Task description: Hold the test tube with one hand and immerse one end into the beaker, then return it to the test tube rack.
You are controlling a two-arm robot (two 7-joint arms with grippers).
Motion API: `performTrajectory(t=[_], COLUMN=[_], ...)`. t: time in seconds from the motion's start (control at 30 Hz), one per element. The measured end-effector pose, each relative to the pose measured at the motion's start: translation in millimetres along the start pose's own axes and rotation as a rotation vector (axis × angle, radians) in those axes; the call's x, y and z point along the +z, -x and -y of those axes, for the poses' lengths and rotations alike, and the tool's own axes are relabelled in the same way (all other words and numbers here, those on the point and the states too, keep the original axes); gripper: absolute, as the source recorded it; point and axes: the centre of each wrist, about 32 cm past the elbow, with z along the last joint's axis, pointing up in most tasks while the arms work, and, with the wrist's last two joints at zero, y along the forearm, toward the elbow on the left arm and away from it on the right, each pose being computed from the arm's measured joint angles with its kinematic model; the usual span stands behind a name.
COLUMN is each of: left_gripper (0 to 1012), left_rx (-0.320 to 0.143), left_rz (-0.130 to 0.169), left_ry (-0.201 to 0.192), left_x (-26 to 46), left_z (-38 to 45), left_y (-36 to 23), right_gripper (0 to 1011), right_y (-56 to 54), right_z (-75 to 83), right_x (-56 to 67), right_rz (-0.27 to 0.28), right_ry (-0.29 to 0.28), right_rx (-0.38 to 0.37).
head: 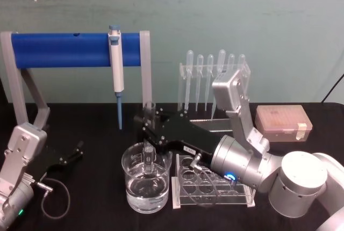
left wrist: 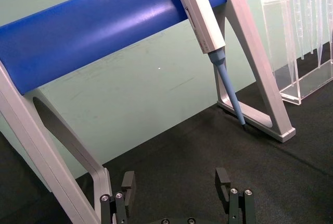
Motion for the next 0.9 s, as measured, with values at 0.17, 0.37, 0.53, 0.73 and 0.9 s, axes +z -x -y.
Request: performTrajectory(t=[0.17,0.37,0.53,0.73,0.9], left_gripper=[1000,1000,1000,1000,1000], left_rx=[0.000,0.000,0.000,0.000,0.000], left_rz=[0.000,0.000,0.000,0.000,0.000], left_ry=[0.000,0.000,0.000,0.000,0.000], left_x=[0.0,0.0,0.0,0.0,0.0], left_z=[0.0,0.0,0.0,0.0,0.0], left_y=[0.0,0.0,0.0,0.0,0.0], right_gripper=[228,228,228,228,228], right_y=[0.9,1.9,1.8,2.1,2.9], right_z=[-0.5,-0.6,-0.9,-0.7,-0.2], right_x=[-6.9,-16.4,-22.2,-27.2,-28.9], right_rz=[0.009,0.015,0.017,0.014,0.012], right_ry=[0.009,0.025,0.035,0.043,0.047], right_rx=[0.013,0.026,0.030,0.034,0.035])
